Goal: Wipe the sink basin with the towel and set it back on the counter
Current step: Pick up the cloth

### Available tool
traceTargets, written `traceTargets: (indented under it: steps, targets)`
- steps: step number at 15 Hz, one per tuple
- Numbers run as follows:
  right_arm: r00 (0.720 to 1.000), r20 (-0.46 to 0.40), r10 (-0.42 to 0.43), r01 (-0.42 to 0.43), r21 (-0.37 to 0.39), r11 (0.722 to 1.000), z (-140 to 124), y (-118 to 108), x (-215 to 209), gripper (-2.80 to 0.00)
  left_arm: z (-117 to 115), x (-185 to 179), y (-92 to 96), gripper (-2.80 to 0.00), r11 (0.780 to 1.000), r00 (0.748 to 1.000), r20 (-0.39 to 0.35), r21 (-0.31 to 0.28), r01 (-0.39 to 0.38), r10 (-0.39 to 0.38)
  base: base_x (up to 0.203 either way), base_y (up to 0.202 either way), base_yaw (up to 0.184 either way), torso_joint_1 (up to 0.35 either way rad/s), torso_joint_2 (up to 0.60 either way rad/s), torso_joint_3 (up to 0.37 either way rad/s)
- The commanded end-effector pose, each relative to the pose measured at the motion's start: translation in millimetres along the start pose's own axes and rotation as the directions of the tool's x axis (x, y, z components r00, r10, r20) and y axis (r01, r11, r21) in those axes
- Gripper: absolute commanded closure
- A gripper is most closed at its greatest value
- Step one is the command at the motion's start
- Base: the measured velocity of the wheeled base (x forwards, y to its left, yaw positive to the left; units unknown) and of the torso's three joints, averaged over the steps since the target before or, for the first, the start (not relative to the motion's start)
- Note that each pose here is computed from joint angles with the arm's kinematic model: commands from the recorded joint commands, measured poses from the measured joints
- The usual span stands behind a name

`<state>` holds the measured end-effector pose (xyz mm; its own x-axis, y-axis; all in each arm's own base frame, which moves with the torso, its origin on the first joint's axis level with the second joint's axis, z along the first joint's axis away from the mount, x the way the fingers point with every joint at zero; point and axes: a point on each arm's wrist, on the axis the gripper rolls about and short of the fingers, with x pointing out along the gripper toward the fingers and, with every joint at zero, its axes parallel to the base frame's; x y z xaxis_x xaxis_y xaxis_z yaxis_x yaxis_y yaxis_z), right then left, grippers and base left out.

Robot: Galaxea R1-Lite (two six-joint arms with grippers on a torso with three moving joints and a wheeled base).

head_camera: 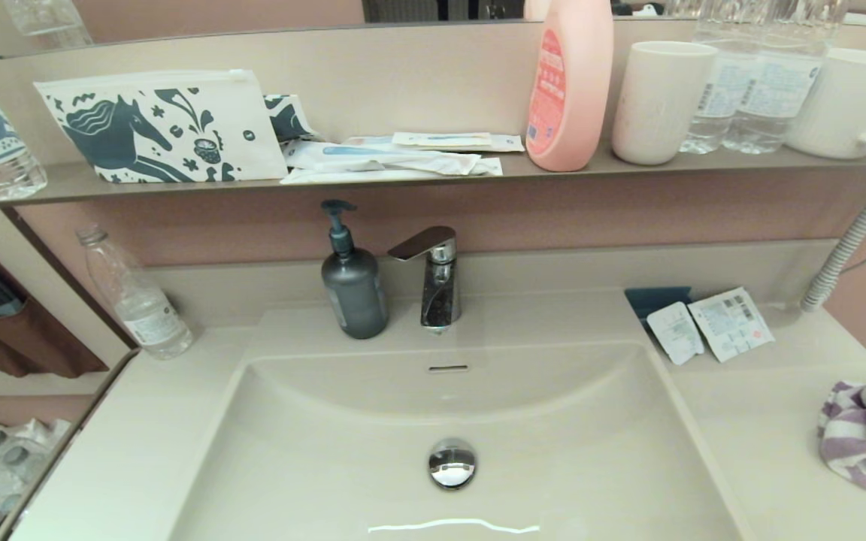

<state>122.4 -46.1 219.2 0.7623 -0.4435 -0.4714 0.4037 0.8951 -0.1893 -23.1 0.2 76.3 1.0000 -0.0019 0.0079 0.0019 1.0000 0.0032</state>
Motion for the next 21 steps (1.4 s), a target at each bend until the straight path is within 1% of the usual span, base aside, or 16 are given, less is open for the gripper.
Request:
traceTargets:
  steps: [1, 2, 4, 7, 8, 9, 10, 11, 13, 14, 15, 16, 18, 19, 20, 21]
  targets:
    - [0.970, -0.230, -0.082, 0.078, -0.026, 0.997, 0, -16, 59, 0.00, 0, 0, 0.0, 0.00, 1.000, 1.000, -0.002, 0.000, 0.000, 0.000, 0.000, 0.000, 0.000, 0.000, 0.00, 0.000]
    - [0.943, -0.313, -0.108, 0.098, -0.049, 0.994, -4, -29, 73, 0.00, 0, 0, 0.0, 0.00, 1.000, 1.000, -0.002, 0.000, 0.000, 0.000, 0.000, 0.000, 0.000, 0.000, 0.00, 0.000]
    - [0.904, -0.413, -0.109, 0.087, -0.071, 0.994, -11, -42, 93, 0.00, 0, 0, 0.0, 0.00, 1.000, 1.000, -0.002, 0.000, 0.000, 0.000, 0.000, 0.000, 0.000, 0.000, 0.00, 0.000]
    - [0.867, -0.477, -0.141, 0.127, -0.062, 0.990, -12, -69, 120, 0.00, 0, 0, 0.0, 0.00, 1.000, 1.000, -0.002, 0.000, 0.000, 0.000, 0.000, 0.000, 0.000, 0.000, 0.00, 0.000]
    - [0.860, -0.486, -0.158, 0.148, -0.059, 0.987, -11, -81, 127, 0.00, 0, 0, 0.0, 0.00, 1.000, 1.000, -0.002, 0.000, 0.000, 0.000, 0.000, 0.000, 0.000, 0.000, 0.00, 0.000]
    - [0.864, -0.476, -0.162, 0.155, -0.055, 0.986, -7, -93, 132, 0.00, 0, 0, 0.0, 0.00, 1.000, 1.000, -0.002, 0.000, 0.000, 0.000, 0.000, 0.000, 0.000, 0.000, 0.00, 0.000]
    - [0.883, -0.453, -0.125, 0.121, -0.039, 0.992, -4, -99, 132, -2.80, 0, 0, 0.0, 0.00, 1.000, 1.000, -0.002, 0.000, 0.000, 0.000, 0.000, 0.000, 0.000, 0.000, 0.00, 0.000]
    - [0.897, -0.433, -0.087, 0.074, -0.047, 0.996, -3, -103, 132, -2.80, 0, 0, 0.0, 0.00, 1.000, 1.000, -0.002, 0.000, 0.000, 0.000, 0.000, 0.000, 0.000, 0.000, 0.00, 0.000]
    - [0.897, -0.436, -0.065, 0.020, -0.108, 0.994, -4, -105, 138, -2.80, 0, 0, 0.0, 0.00, 1.000, 1.000, -0.002, 0.000, 0.000, 0.000, 0.000, 0.000, 0.000, 0.000, 0.00, 0.000]
    - [0.902, -0.429, -0.051, -0.010, -0.138, 0.990, -3, -106, 140, -2.80, 0, 0, 0.0, 0.00, 1.000, 1.000, -0.002, 0.000, 0.000, 0.000, 0.000, 0.000, 0.000, 0.000, 0.00, 0.000]
    - [0.912, -0.411, -0.010, -0.066, -0.170, 0.983, 0, -107, 142, -2.80, 0, 0, 0.0, 0.00, 1.000, 1.000, -0.002, 0.000, 0.000, 0.000, 0.000, 0.000, 0.000, 0.000, 0.00, 0.000]
    - [0.913, -0.409, 0.014, -0.107, -0.206, 0.973, 1, -109, 142, -2.80, 0, 0, 0.0, 0.00, 1.000, 1.000, -0.002, 0.000, 0.000, 0.000, 0.000, 0.000, 0.000, 0.000, 0.00, 0.000]
    - [0.910, -0.413, 0.042, -0.158, -0.253, 0.954, 7, -112, 143, -2.80, 0, 0, 0.0, 0.00, 1.000, 1.000, -0.002, 0.000, 0.000, 0.000, 0.000, 0.000, 0.000, 0.000, 0.00, 0.000]
    - [0.908, -0.410, 0.082, -0.198, -0.250, 0.948, 8, -111, 145, -2.80, 0, 0, 0.0, 0.00, 1.000, 1.000, -0.002, 0.000, 0.000, 0.000, 0.000, 0.000, 0.000, 0.000, 0.00, 0.000]
    - [0.898, -0.424, 0.119, -0.238, -0.240, 0.941, 7, -107, 144, -2.80, 0, 0, 0.0, 0.00, 1.000, 1.000, -0.002, 0.000, 0.000, 0.000, 0.000, 0.000, 0.000, 0.000, 0.00, 0.000]
    - [0.879, -0.453, 0.152, -0.287, -0.246, 0.926, 5, -101, 144, -2.80, 0, 0, 0.0, 0.00, 1.000, 1.000, -0.002, 0.000, 0.000, 0.000, 0.000, 0.000, 0.000, 0.000, 0.00, 0.000]
